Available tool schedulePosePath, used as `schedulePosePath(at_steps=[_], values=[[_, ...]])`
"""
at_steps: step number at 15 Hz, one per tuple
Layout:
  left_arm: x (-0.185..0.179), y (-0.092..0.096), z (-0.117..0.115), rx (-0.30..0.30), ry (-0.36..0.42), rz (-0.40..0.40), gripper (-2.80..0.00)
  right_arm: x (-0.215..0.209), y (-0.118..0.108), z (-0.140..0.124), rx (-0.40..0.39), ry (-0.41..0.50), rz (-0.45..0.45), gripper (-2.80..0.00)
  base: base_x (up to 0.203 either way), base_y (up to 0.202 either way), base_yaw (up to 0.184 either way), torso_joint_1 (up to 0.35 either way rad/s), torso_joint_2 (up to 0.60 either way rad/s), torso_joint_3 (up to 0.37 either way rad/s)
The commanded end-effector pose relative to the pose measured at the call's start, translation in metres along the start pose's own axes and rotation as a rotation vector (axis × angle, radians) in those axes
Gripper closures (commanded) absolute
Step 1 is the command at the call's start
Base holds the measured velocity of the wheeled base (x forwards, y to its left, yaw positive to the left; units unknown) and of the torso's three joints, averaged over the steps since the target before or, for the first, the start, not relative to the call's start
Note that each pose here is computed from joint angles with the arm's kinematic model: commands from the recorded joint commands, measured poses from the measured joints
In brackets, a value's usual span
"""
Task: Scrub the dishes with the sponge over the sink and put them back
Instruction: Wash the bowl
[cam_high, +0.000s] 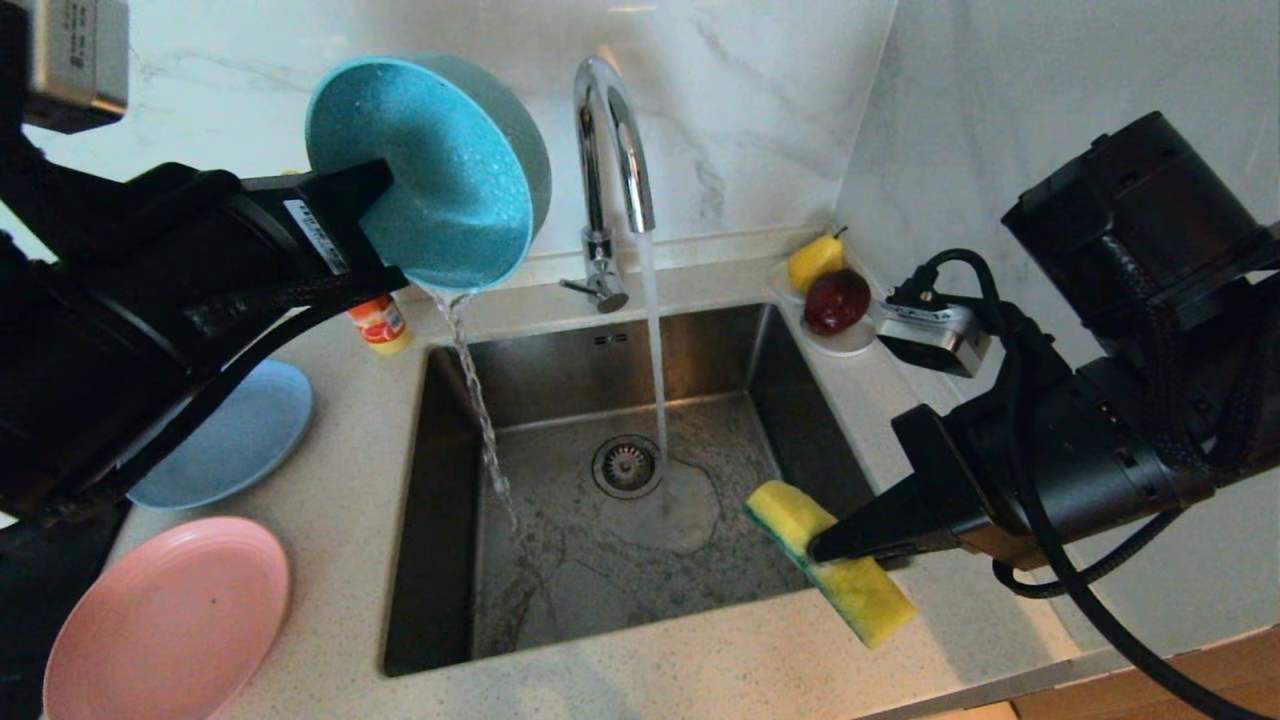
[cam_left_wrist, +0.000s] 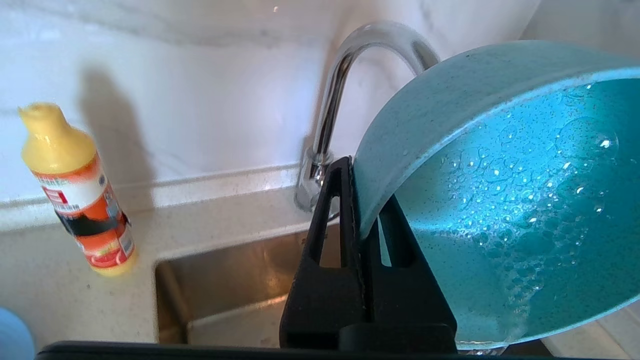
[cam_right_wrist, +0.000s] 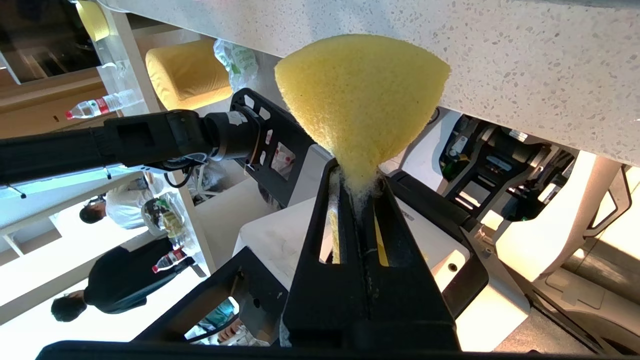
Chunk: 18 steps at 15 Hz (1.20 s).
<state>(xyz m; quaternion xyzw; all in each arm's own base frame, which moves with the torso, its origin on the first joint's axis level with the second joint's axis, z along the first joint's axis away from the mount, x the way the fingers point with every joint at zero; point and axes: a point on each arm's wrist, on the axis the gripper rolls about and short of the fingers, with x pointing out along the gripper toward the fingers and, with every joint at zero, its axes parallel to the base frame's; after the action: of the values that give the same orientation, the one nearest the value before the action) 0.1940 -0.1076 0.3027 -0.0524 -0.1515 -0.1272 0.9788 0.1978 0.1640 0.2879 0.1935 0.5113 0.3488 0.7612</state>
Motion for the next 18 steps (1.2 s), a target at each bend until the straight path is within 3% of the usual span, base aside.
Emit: schedulePosePath(at_steps=[1,5,7,9,13,15,18], values=[[-0.008,0.002,0.003,0.015,-0.02,0.0,0.0,0.001,0.0,0.0,0.007,0.008,-0.002,0.0,0.0,0.0,0.0,0.0,0.0,0.0],[-0.012,0.003,0.005,0.011,-0.029,-0.007,0.0,0.0,0.0,-0.001,0.005,0.006,0.002,0.0,0.0,0.0,0.0,0.0,0.0,0.0],[-0.01,0.003,-0.003,0.023,0.025,-0.006,0.0,-0.003,0.002,-0.002,0.0,0.0,0.007,0.0,0.0,0.0,0.0,0.0,0.0,0.0],[-0.013,0.003,-0.02,0.053,0.22,-0.006,0.0,-0.009,0.007,-0.003,-0.017,-0.015,0.025,0.0,0.0,0.0,0.0,0.0,0.0,0.0],[-0.033,0.007,-0.033,0.041,0.543,-0.001,0.0,-0.018,0.026,-0.016,-0.08,-0.005,0.08,0.0,0.0,0.0,0.0,0.0,0.0,0.0],[-0.04,0.001,-0.046,0.055,0.645,-0.031,0.0,-0.021,0.035,-0.019,-0.106,0.001,0.105,0.0,0.0,0.0,0.0,0.0,0.0,0.0],[-0.039,-0.017,-0.064,0.058,0.714,-0.087,0.0,-0.017,0.046,-0.027,-0.143,0.038,0.132,0.0,0.0,0.0,0.0,0.0,0.0,0.0]])
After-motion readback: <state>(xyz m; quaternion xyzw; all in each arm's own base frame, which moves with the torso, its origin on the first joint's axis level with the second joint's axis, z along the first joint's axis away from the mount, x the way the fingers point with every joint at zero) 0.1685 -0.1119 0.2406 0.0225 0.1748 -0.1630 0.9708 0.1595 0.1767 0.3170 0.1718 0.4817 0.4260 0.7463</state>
